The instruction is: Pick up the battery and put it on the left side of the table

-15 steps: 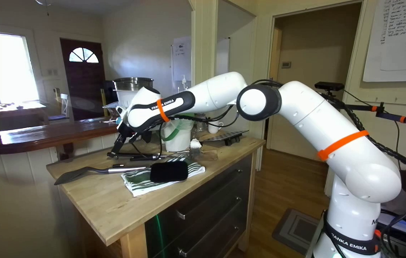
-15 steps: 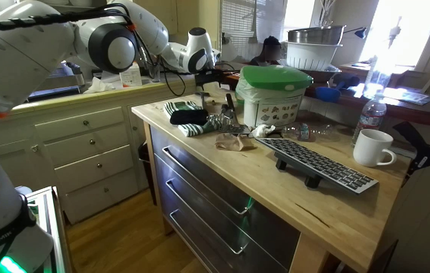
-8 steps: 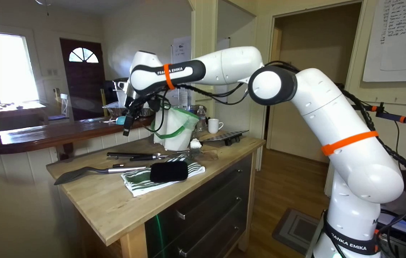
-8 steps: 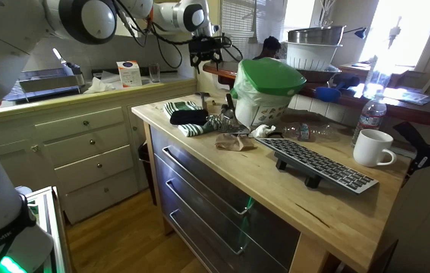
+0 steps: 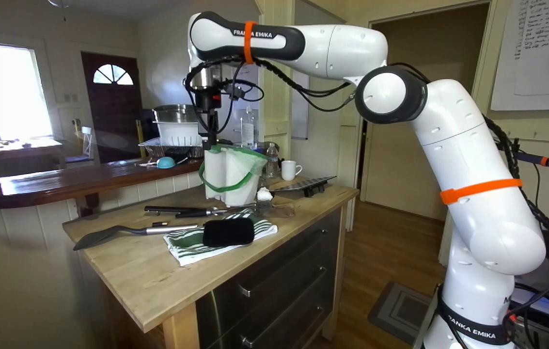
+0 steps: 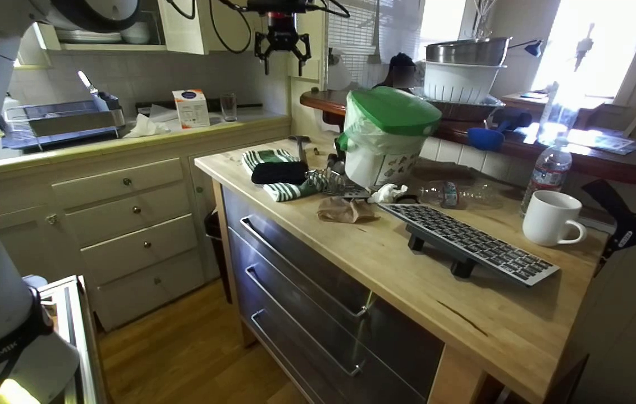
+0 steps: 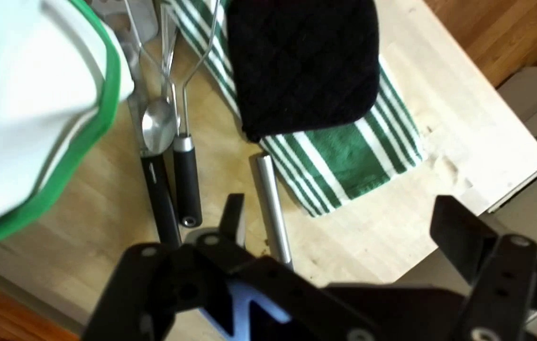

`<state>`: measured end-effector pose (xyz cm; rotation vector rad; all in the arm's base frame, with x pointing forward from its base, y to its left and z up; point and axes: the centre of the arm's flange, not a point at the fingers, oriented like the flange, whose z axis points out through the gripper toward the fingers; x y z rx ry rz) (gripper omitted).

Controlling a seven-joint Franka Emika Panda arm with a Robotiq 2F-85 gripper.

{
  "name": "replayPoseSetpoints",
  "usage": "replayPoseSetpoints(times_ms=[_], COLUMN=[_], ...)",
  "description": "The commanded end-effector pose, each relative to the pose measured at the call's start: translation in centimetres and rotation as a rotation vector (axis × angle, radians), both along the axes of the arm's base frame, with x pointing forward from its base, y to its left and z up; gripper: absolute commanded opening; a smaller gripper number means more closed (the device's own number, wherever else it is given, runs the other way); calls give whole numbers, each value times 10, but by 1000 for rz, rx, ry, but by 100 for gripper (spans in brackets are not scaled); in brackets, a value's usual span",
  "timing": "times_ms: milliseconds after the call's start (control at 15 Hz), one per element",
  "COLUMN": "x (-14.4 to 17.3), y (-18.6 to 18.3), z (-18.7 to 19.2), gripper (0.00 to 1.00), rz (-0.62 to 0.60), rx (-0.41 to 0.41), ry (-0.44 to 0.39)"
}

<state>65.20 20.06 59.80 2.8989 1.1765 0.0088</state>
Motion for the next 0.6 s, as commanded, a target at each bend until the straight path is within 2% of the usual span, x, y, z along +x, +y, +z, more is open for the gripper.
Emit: replayPoseSetpoints(times_ms=[0,200,400,467,533], x=[22,14,13,-10,-9], y=[3,-14,-49,-42,-50], z=[29,43,54,35,40], gripper=[100,100,100,100,100], rz=[-102,-203,-298,-245,-263], rx=[-13,-72,-138,-96,-110], ry=[111,120,10,53,35])
